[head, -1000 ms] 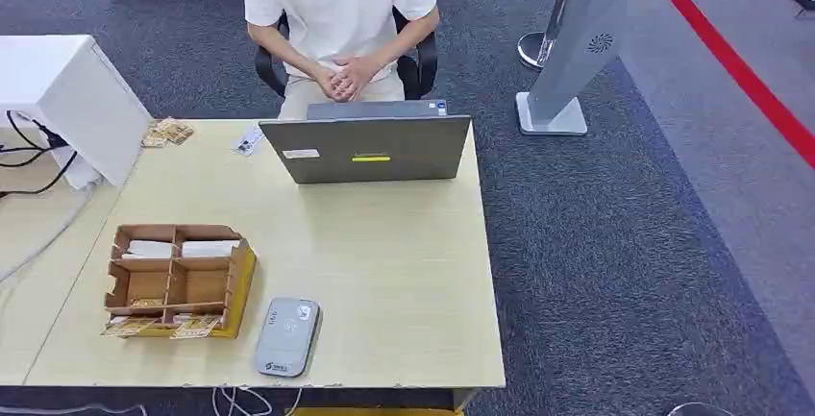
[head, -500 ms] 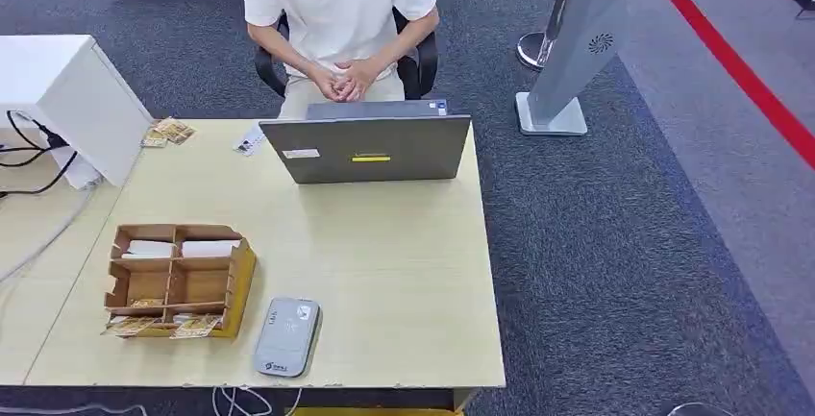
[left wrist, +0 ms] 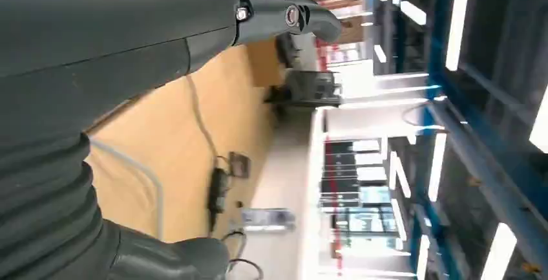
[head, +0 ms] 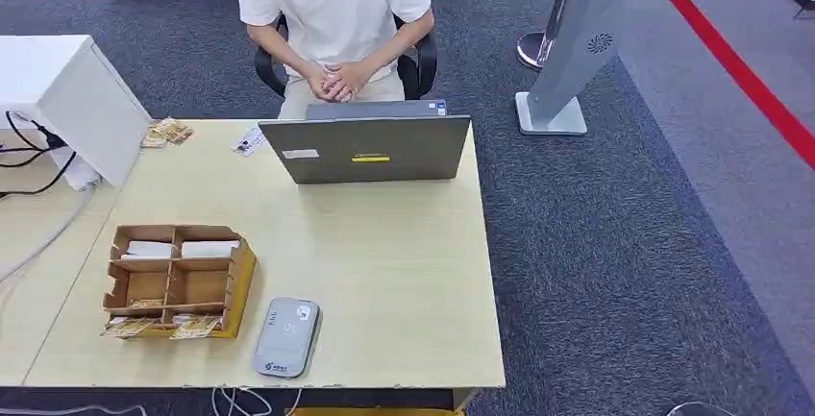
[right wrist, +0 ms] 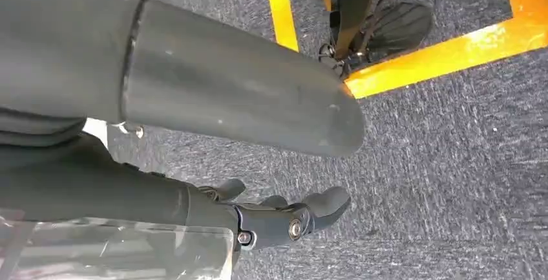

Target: Pass the card to the sensor for recognition and then transmit it.

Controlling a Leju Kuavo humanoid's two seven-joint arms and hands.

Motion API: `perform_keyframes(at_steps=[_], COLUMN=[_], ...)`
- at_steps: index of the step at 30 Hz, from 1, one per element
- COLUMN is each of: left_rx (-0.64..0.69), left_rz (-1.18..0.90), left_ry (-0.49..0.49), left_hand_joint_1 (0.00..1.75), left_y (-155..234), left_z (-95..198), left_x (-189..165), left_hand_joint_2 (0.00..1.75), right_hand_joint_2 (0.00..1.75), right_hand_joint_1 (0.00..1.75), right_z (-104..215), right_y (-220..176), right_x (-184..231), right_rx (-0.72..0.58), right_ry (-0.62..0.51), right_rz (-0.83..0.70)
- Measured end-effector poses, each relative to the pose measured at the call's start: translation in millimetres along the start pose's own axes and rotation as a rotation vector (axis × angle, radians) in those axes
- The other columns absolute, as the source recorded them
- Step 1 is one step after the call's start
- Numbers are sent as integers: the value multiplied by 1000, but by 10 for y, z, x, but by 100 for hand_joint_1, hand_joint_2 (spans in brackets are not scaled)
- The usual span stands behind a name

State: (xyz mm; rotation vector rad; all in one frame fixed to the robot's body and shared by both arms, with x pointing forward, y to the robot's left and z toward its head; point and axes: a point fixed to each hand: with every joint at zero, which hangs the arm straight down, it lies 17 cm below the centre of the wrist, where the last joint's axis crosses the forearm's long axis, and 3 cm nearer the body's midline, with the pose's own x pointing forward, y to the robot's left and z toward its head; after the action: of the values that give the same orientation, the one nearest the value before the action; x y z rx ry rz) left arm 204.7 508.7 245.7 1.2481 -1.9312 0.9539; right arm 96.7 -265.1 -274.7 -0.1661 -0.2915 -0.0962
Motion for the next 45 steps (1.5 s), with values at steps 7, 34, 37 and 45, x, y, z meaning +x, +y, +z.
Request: perform_keyframes(at_steps=[7,34,37,45], left_rx=[-47,-223,-290,-459], left_rz=[18,-154,-194,-273], left_ry=[-254,-798,-793,-716], left_hand_joint_1=[0,0,0,0], left_y=[-334,-1810,-2045,-2640], left_z=[-83,210,292,399], left_x=[853,1877,1693,1193], left_hand_joint_2=[175,175,175,175], right_hand_joint_2=[0,0,0,0], right_hand_joint_1=[0,0,0,0], right_z=[3,14,16,12], right_y=[37,174,180,170], right_x=[4,60,50,44], right_rx=[10,58,61,62], right_ry=[3,1,6,13], right_rz=[27,163,170,175])
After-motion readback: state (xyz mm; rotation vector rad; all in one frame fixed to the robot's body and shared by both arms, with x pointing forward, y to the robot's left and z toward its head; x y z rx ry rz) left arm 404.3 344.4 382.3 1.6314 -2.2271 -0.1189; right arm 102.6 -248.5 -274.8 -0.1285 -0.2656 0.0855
